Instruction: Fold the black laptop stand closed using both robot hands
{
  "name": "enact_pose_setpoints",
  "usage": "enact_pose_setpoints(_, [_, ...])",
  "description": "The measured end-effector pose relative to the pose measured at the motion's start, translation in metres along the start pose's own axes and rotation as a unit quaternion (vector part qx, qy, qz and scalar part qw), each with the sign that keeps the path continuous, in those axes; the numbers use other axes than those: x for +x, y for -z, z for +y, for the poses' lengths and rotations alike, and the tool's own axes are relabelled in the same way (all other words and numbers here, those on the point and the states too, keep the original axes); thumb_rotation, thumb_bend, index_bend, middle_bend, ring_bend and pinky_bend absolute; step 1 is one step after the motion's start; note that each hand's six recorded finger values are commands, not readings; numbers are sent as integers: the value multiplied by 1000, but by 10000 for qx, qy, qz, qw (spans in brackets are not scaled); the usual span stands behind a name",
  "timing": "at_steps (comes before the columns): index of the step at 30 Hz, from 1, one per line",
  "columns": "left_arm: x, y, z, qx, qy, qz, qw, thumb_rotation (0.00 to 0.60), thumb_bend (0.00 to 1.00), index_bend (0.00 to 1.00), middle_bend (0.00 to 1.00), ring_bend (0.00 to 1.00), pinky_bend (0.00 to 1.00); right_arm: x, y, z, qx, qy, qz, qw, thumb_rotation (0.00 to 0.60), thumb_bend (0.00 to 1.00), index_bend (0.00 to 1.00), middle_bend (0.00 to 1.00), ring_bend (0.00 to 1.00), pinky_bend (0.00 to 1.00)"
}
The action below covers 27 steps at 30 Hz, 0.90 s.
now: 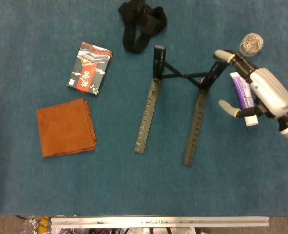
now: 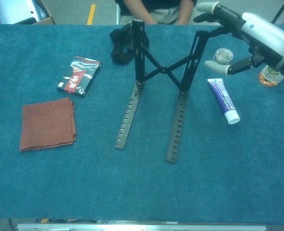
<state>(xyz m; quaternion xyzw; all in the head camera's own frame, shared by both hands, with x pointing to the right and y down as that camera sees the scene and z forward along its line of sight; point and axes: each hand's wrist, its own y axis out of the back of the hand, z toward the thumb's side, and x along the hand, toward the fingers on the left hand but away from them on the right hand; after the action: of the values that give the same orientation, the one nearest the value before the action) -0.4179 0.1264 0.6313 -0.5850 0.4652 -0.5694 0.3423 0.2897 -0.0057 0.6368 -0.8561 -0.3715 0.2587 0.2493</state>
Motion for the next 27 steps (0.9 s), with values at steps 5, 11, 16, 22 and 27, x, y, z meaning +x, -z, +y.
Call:
enact_pose_setpoints(5, [0, 0, 0, -12, -9, -4, 10000, 600, 284, 63, 33, 0, 38, 8, -6, -11, -102, -211, 58, 9997, 600, 287, 0, 140, 0, 218])
enact_pose_setpoints(11, [-3, 2, 1, -34, -29, 9, 10000, 600, 285, 63, 33, 0, 38, 17, -15, -38, -204, -698, 143, 9972, 600, 287, 0, 140, 0, 219])
enact_pose_setpoints(16, [-4, 5, 7, -5, -96, 15, 10000, 600, 285, 64, 33, 0, 38, 20, -28, -50, -245, -923, 352, 9948, 600, 287, 0, 140, 0, 219])
enact_pose_setpoints(22, [-3, 4, 9, 57, -97, -47, 9999, 600, 285, 63, 35, 0, 38, 20, -24, -47, -182, -872, 266, 9957, 600, 287, 0, 140, 0, 219])
enact_pose_setpoints(27, [2, -3, 7, 147, 123, -243, 9995, 600, 284, 65, 41, 0, 38, 21, -17, -44, 261, -821, 230, 9960, 600, 287, 0, 140, 0, 219])
